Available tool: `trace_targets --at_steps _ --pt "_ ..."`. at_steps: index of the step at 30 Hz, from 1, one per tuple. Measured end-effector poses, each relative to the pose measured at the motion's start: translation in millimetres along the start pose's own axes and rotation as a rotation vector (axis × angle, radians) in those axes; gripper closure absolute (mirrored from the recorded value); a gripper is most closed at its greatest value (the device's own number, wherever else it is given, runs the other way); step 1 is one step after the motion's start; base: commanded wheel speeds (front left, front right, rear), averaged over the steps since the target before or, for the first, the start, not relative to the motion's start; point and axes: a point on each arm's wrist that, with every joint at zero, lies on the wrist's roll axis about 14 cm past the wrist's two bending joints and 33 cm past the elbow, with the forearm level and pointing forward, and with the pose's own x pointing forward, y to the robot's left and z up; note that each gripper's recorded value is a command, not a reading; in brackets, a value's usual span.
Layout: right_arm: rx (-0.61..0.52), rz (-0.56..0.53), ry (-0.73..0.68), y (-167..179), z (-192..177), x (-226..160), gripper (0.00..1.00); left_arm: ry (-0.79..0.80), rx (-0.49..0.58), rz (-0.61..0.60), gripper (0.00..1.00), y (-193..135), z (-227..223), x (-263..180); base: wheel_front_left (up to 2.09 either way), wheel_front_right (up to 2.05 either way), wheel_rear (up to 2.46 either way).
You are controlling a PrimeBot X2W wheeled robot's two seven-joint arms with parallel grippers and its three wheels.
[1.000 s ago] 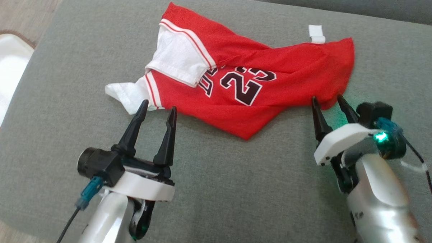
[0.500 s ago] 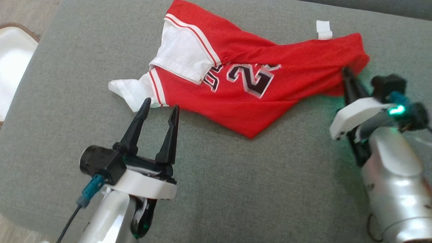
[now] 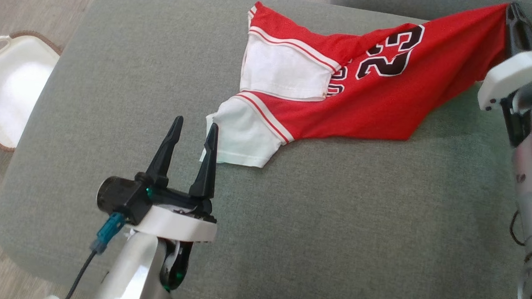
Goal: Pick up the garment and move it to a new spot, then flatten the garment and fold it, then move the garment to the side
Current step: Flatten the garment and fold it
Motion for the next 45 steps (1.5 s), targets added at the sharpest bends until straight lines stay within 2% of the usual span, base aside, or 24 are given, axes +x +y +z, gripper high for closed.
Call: trace_targets --at_steps 2,3,4,9,13,25,31,36,45 --pt "-0.002 0.008 0.013 3 0 4 1.00 0.002 0.001 0.005 0.00 2 -1 0 0.00 0.00 0.00" --pt "-0.013 0.016 0.022 5 -2 6 0.55 0.004 0.001 0.006 0.00 2 -1 0 0.00 0.00 0.00" --pt "-0.023 0.034 0.037 11 -6 8 0.00 0.007 0.000 0.008 0.00 3 -2 -1 0.00 0.00 0.00" --pt "-0.017 0.039 0.004 16 -6 2 0.00 -0.001 -0.002 0.001 0.00 0 0 1 0.00 0.00 0.00" --pt "0.064 0.030 -0.026 27 -11 -17 0.00 -0.014 -0.006 -0.015 0.00 -5 3 5 0.00 0.00 0.00" --pt "0.226 -0.127 -0.066 8 -49 -136 0.00 -0.037 -0.012 -0.084 0.00 -29 8 10 0.00 0.00 0.00" --pt "0.294 -0.142 -0.056 16 -61 -174 0.00 -0.042 -0.020 -0.113 0.00 -40 9 7 0.00 0.00 0.00" --pt "0.332 -0.142 -0.060 21 -61 -184 0.00 -0.050 -0.021 -0.132 0.00 -47 12 8 0.00 0.00 0.00" --pt "0.339 -0.092 -0.044 37 -64 -172 0.00 -0.032 -0.020 -0.116 0.00 -41 6 7 0.00 0.00 0.00"
